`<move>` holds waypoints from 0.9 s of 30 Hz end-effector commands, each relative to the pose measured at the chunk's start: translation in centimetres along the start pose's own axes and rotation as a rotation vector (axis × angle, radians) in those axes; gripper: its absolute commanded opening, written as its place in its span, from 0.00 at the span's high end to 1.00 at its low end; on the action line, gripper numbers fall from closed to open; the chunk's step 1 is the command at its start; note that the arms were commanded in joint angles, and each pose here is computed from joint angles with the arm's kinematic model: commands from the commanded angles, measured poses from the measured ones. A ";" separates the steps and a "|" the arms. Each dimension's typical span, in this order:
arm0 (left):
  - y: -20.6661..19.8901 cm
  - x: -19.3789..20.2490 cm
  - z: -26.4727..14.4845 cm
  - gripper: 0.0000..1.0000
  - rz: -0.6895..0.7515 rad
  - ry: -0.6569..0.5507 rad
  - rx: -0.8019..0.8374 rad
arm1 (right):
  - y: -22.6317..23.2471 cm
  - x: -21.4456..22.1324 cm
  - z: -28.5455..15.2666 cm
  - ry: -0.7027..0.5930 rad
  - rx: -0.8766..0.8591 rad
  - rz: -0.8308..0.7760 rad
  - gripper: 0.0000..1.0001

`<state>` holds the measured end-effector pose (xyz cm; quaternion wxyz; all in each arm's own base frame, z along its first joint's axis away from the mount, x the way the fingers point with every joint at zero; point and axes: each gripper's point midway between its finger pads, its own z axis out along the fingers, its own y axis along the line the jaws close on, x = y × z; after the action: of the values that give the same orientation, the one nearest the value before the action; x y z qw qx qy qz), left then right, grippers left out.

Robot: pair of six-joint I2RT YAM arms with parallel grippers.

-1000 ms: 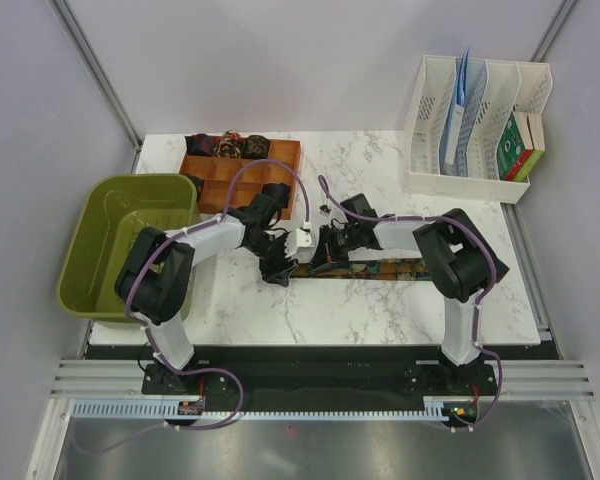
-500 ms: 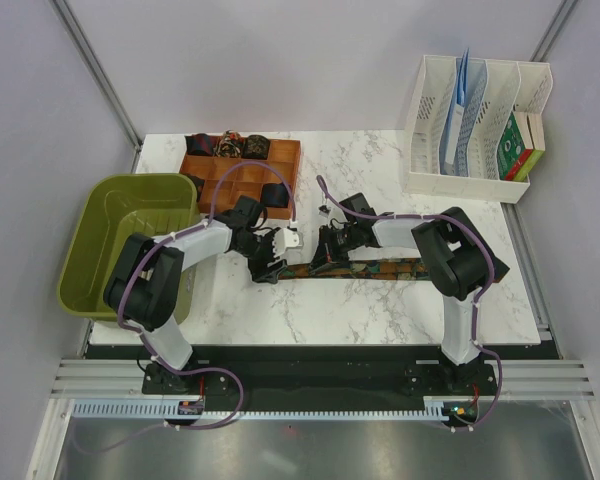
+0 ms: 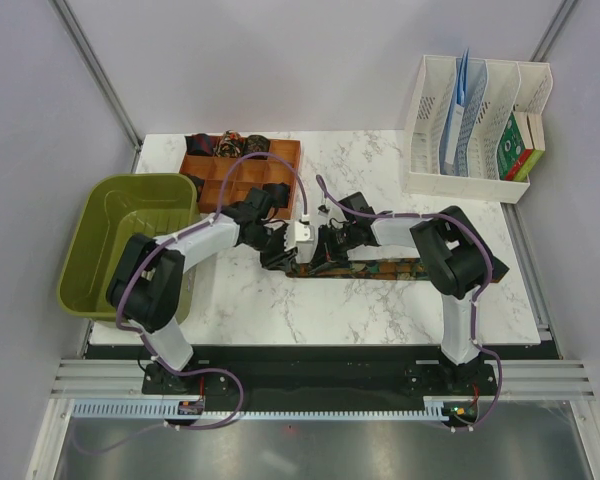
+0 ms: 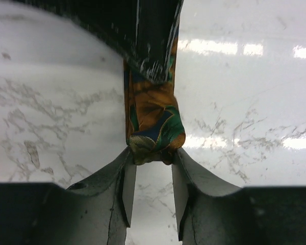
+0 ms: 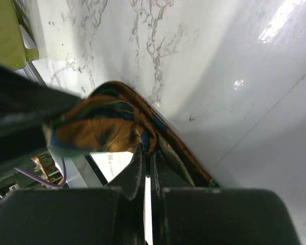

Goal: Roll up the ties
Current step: Roll the tie at the center of the board.

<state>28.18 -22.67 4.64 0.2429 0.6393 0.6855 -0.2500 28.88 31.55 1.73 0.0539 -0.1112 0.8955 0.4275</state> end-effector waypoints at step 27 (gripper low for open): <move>-3.3 2.2 6.2 0.61 -0.055 0.238 0.129 | 1.0 -1.1 -3.0 -0.025 -0.085 0.045 0.73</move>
<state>27.82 -28.05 2.80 0.2025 0.6625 0.6800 -0.2402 28.84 31.26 2.07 0.0280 -0.0845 0.8867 0.4537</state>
